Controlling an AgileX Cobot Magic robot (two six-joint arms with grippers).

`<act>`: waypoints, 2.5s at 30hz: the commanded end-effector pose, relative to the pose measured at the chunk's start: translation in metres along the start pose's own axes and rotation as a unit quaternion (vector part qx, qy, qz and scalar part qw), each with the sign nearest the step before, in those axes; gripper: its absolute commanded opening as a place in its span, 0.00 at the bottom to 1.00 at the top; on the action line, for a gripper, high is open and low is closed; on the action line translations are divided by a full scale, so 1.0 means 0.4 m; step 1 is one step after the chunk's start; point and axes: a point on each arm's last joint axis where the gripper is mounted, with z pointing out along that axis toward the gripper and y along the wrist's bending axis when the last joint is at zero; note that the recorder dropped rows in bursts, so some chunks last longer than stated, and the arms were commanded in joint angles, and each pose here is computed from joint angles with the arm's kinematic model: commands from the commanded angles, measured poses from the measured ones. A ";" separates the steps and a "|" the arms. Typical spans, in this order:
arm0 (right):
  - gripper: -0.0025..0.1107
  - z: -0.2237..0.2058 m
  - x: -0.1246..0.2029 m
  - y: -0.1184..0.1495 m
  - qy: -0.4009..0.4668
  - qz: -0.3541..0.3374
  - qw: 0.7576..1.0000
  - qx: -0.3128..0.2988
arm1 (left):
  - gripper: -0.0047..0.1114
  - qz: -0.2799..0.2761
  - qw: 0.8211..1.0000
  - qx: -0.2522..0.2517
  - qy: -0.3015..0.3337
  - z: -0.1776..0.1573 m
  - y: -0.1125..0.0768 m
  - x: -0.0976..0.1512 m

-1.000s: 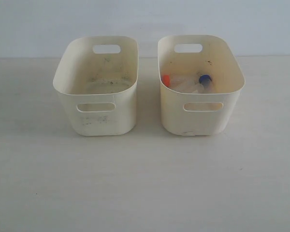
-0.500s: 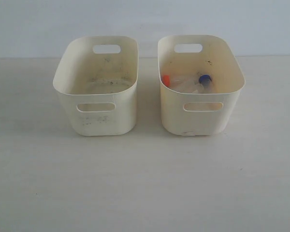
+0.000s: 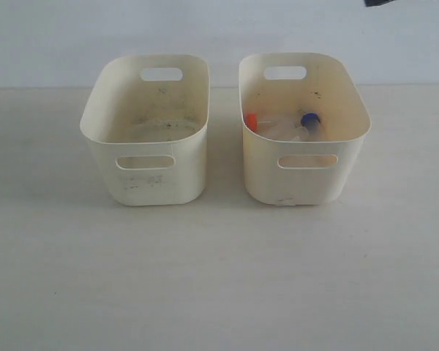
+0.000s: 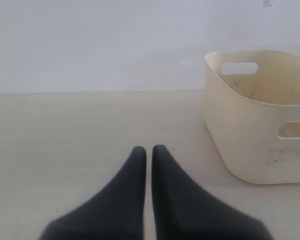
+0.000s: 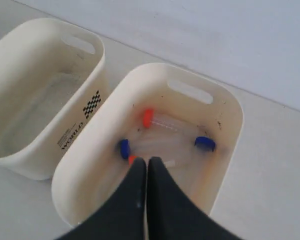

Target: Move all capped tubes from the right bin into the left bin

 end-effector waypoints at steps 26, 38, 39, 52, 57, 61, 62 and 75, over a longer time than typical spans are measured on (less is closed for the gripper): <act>0.32 0.567 0.039 -0.042 0.229 0.163 0.959 -0.043 | 0.08 -0.008 1.000 0.001 -0.004 -0.001 0.000 -0.004; 0.37 0.643 0.097 -0.052 0.245 0.229 0.942 -0.015 | 0.08 -0.008 1.000 0.001 -0.004 -0.001 0.000 -0.004; 0.37 0.647 0.099 -0.053 0.244 0.235 0.941 -0.013 | 0.08 -0.008 1.000 0.001 -0.004 -0.001 0.000 -0.004; 0.37 0.672 0.119 -0.081 0.235 0.242 0.940 0.042 | 0.08 -0.008 1.000 0.001 -0.004 -0.001 0.000 -0.004; 0.37 0.680 0.115 -0.059 0.230 0.212 0.948 0.061 | 0.08 -0.008 1.000 0.001 -0.004 -0.001 0.000 -0.004; 0.37 0.689 0.113 -0.030 0.226 0.200 0.951 0.062 | 0.08 -0.008 1.000 0.001 -0.004 -0.001 0.000 -0.004; 0.37 0.693 0.114 -0.025 0.225 0.199 0.952 0.062 | 0.08 -0.008 1.000 0.001 -0.004 -0.001 0.000 -0.004; 0.60 0.713 0.137 -0.004 0.246 0.226 0.940 0.070 | 0.08 -0.008 1.000 0.001 -0.004 -0.001 0.000 -0.004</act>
